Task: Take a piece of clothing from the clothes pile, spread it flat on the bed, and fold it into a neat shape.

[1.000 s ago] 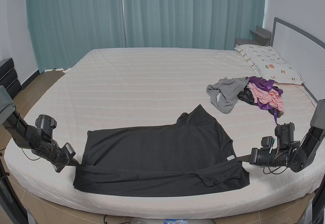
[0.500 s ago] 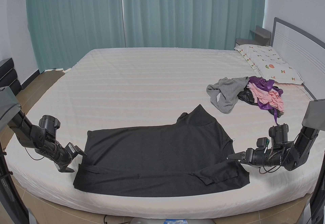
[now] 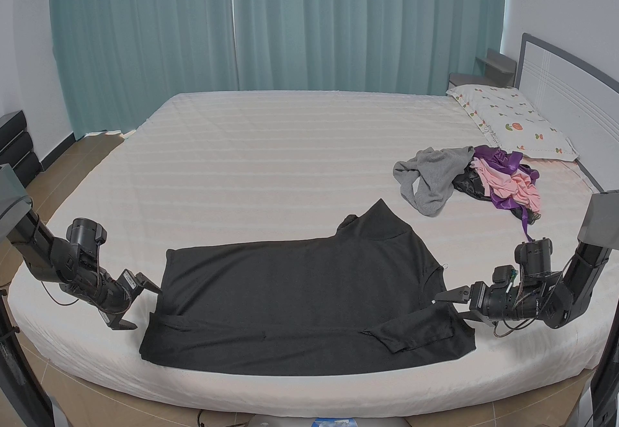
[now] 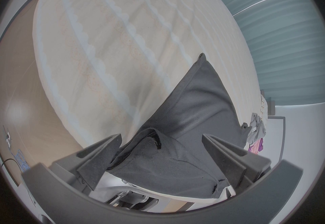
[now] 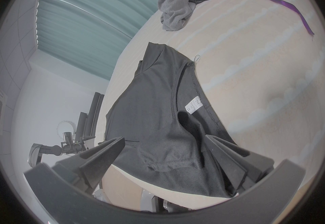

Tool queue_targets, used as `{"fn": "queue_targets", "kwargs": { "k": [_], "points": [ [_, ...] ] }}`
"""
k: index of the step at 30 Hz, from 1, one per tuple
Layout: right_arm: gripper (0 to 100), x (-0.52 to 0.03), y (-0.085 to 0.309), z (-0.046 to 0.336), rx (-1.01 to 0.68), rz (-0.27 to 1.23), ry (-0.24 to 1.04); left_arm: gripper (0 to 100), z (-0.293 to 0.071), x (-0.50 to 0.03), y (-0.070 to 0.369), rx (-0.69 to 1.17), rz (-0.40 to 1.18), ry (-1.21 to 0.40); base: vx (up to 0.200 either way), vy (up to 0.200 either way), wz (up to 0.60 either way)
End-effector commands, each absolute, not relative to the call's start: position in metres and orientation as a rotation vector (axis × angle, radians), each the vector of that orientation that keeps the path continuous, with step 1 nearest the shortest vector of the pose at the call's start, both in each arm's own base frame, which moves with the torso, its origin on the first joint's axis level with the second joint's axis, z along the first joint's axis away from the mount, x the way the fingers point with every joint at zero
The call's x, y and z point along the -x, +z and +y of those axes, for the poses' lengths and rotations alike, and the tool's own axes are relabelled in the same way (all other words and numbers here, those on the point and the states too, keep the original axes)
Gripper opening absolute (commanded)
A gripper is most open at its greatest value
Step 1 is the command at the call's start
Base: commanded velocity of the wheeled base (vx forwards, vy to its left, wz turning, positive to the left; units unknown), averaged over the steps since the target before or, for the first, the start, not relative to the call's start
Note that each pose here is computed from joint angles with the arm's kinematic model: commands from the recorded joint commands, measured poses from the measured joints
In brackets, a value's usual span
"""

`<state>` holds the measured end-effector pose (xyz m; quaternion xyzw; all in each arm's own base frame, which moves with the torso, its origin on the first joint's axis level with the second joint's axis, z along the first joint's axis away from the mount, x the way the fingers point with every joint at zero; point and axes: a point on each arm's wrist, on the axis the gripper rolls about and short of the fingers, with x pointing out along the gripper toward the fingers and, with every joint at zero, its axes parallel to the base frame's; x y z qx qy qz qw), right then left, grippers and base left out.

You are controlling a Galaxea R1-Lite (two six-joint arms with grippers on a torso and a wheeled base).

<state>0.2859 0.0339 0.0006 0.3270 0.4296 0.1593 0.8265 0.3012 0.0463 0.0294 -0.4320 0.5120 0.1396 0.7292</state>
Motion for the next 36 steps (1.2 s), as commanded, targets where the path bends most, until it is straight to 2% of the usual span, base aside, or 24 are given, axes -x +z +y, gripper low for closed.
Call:
{"fn": "queue_targets", "kwargs": {
  "k": [1, 23, 30, 36],
  "points": [
    [100, -0.284, 0.002, 0.035, -0.693, 0.914, 0.342, 100, 0.051, -0.298, 0.036, 0.966, 1.103, 0.308, 0.200, 0.000, 0.00],
    [100, -0.282, 0.002, 0.035, -0.693, 0.918, 0.342, 100, 0.053, -0.292, 0.040, 0.998, 1.108, 0.277, 0.009, 0.000, 0.00],
    [100, -0.282, 0.002, 0.037, -0.690, 0.919, 0.348, 100, 0.058, -0.288, 0.046, 1.014, 1.090, 0.269, 0.000, 0.200, 0.00],
    [100, -0.283, 0.003, 0.037, -0.688, 0.915, 0.351, 100, 0.057, -0.293, 0.049, 1.007, 1.072, 0.256, 0.000, 0.000, 0.00]
  ]
}}
